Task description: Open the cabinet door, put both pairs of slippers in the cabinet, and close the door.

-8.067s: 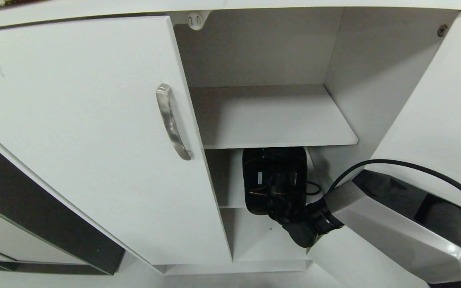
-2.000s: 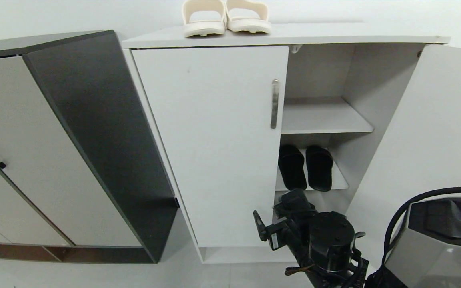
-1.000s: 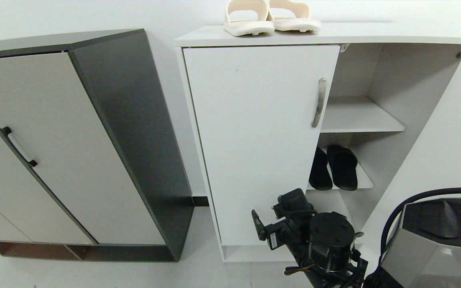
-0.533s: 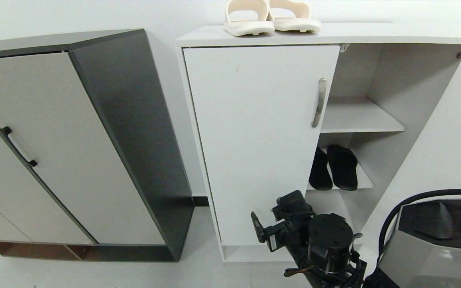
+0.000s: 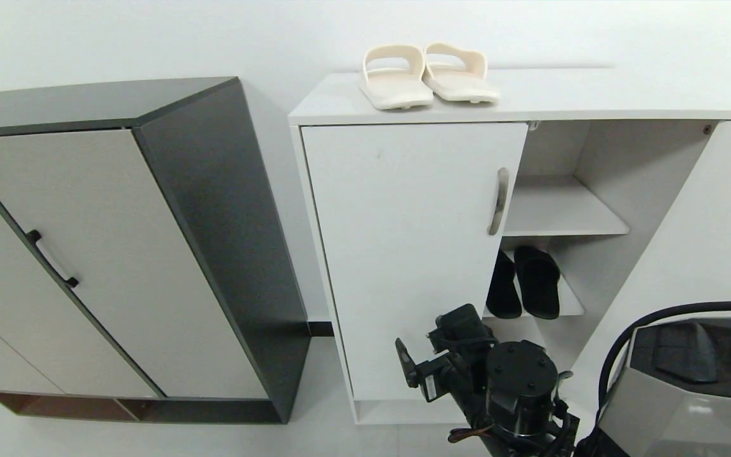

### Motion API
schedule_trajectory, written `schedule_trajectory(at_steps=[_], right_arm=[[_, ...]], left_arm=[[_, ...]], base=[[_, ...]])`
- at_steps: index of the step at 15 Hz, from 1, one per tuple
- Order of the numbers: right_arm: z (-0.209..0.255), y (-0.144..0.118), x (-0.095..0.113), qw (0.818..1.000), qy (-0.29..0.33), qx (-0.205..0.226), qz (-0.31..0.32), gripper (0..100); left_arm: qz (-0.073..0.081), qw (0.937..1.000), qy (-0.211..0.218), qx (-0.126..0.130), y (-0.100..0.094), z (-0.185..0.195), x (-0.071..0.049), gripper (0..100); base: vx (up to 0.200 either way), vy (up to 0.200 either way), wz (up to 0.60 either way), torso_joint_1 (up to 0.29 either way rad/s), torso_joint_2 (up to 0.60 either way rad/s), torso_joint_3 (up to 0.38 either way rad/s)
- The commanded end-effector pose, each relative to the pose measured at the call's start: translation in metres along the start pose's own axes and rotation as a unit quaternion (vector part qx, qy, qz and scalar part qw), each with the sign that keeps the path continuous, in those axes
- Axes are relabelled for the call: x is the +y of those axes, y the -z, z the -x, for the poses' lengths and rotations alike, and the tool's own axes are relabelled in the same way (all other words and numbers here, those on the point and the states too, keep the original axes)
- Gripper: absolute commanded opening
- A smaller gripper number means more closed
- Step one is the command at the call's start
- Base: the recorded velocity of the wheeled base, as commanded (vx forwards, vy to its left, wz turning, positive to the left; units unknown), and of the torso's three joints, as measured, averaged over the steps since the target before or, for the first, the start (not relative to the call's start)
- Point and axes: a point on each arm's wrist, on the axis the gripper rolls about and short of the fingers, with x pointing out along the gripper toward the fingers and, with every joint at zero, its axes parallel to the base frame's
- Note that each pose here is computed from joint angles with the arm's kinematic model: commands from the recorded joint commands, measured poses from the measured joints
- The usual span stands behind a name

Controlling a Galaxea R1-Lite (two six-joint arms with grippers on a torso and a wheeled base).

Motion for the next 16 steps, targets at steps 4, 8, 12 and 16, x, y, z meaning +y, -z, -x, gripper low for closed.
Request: schedule_trajectory(at_steps=[4,8,12,16], right_arm=[[-0.0004,0.0001,0.0001,1.0,0.0,-0.001,0.0,100],[-0.0004,0.0001,0.0001,1.0,0.0,-0.001,0.0,100],[-0.0004,-0.0002,0.0001,1.0,0.001,-0.002,-0.001,100],[-0.0004,-0.0002,0.0001,1.0,0.001,-0.002,-0.001,100]], left_arm=[[0.0,1.0,0.0,0.001,0.0002,-0.0001,0.0,0],[0.0,1.0,0.0,0.001,0.0002,-0.0001,0.0,0],[0.0,1.0,0.0,0.001,0.0002,-0.0001,0.0,0],[0.0,1.0,0.0,0.001,0.0002,-0.0001,0.0,0]], base=[[0.0,0.0,0.0,0.113,-0.47,-0.347],[0.0,0.0,0.0,0.145,-0.47,-0.322],[0.0,0.0,0.0,0.171,-0.48,-0.31],[0.0,0.0,0.0,0.2,-0.5,-0.308]])
